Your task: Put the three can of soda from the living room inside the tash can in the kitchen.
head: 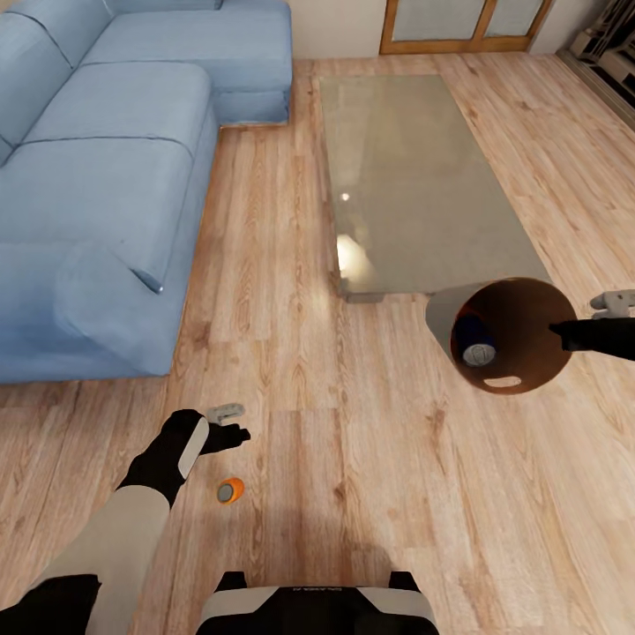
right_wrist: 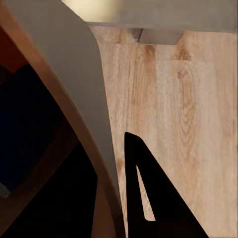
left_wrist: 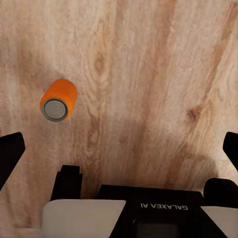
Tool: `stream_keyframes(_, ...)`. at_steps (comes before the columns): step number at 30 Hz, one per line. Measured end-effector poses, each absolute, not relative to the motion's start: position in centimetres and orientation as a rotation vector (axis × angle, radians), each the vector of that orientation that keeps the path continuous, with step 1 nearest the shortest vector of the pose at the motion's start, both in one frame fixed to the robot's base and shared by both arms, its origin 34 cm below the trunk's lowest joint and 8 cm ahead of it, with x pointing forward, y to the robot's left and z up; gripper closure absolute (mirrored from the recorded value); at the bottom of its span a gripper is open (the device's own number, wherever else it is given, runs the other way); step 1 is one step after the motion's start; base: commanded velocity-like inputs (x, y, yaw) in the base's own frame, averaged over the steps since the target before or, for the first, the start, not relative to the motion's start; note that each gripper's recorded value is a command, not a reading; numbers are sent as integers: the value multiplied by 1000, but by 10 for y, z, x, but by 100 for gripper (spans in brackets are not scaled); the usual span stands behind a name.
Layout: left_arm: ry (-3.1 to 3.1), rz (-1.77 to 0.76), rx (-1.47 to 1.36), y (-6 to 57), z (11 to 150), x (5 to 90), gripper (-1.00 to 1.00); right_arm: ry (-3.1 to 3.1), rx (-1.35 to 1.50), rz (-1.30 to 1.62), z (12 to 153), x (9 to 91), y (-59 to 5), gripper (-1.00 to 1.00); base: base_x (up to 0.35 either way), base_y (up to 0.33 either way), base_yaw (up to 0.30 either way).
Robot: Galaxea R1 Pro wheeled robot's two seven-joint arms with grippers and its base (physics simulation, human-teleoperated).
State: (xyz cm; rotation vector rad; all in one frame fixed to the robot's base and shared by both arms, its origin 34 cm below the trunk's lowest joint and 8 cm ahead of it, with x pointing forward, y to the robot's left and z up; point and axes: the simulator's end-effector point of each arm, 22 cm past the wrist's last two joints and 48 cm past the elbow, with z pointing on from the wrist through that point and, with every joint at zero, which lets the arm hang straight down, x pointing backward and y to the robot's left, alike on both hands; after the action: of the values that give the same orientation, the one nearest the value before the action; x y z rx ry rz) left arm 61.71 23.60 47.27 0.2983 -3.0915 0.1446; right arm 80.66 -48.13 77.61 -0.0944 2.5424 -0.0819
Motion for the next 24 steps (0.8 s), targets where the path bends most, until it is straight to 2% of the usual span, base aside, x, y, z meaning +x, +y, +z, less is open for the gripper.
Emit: stream_keyframes(24,-2978,127,276,239,424,580,-100,2577,-138,-124,747,807,-506,100,0,0,0)
